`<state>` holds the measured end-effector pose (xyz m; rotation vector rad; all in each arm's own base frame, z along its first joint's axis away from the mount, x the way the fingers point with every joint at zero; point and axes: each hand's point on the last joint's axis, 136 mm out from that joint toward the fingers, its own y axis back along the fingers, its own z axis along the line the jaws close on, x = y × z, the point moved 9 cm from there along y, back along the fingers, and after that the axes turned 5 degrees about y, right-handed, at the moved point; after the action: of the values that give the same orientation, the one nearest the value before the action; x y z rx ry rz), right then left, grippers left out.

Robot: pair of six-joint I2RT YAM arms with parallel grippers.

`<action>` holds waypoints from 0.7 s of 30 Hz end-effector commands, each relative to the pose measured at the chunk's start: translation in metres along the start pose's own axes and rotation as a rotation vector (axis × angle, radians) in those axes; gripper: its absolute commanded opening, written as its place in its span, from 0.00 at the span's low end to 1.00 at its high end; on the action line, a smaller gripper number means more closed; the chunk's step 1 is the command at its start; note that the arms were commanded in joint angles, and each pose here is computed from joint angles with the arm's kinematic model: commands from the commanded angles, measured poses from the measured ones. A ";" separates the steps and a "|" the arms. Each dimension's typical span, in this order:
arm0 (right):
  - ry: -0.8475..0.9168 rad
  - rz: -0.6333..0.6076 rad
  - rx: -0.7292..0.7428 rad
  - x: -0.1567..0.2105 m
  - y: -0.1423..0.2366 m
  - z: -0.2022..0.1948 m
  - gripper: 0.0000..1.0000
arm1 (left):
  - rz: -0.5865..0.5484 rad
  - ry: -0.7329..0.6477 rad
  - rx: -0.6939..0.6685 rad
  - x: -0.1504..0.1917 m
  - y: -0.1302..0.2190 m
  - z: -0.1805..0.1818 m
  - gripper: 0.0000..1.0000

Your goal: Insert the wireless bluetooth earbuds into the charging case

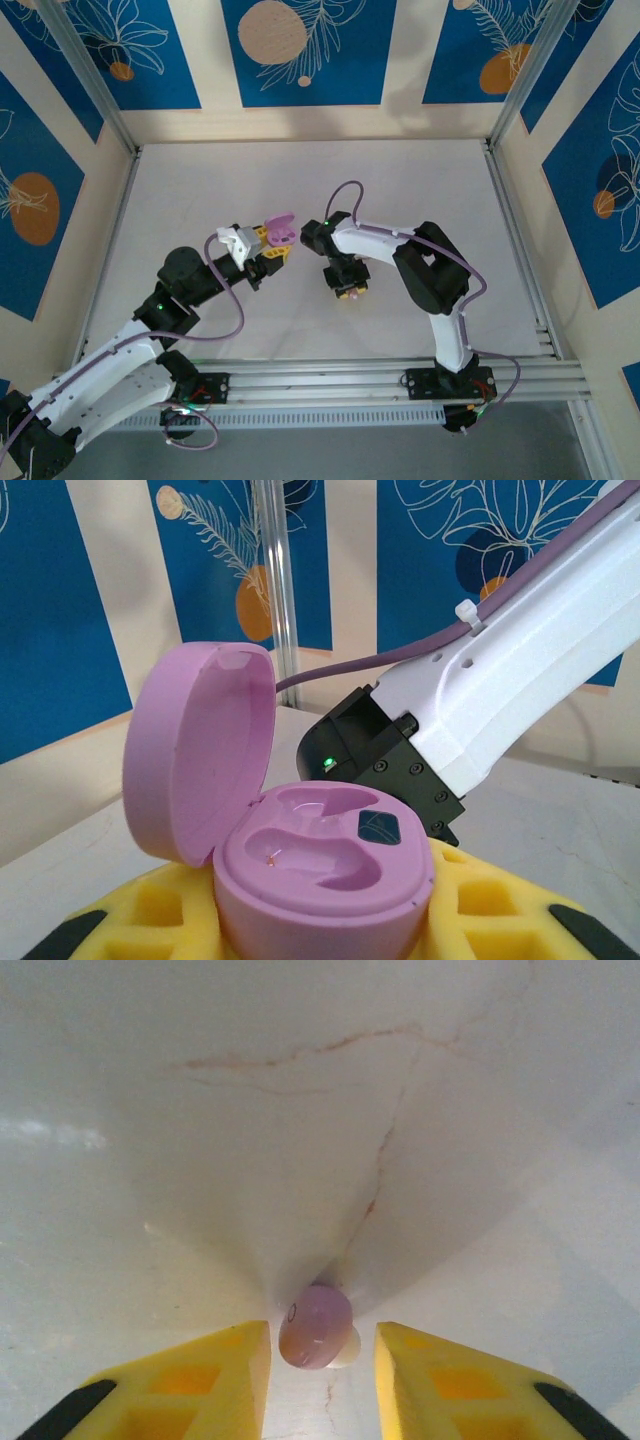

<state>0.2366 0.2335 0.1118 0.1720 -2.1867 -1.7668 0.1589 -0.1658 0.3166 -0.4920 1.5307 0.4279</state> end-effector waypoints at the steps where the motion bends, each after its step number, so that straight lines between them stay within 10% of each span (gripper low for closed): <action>1: -0.011 0.017 -0.003 0.003 0.007 0.002 0.36 | -0.043 -0.001 0.018 -0.012 0.001 -0.002 0.23; 21: -0.128 0.022 -0.160 -0.005 -0.001 -0.014 0.34 | -0.040 0.011 0.027 -0.011 -0.001 -0.003 0.23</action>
<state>0.2484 0.2249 0.1128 0.0530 -2.1204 -1.9555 0.1604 -0.1671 0.3147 -0.4874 1.5405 0.4332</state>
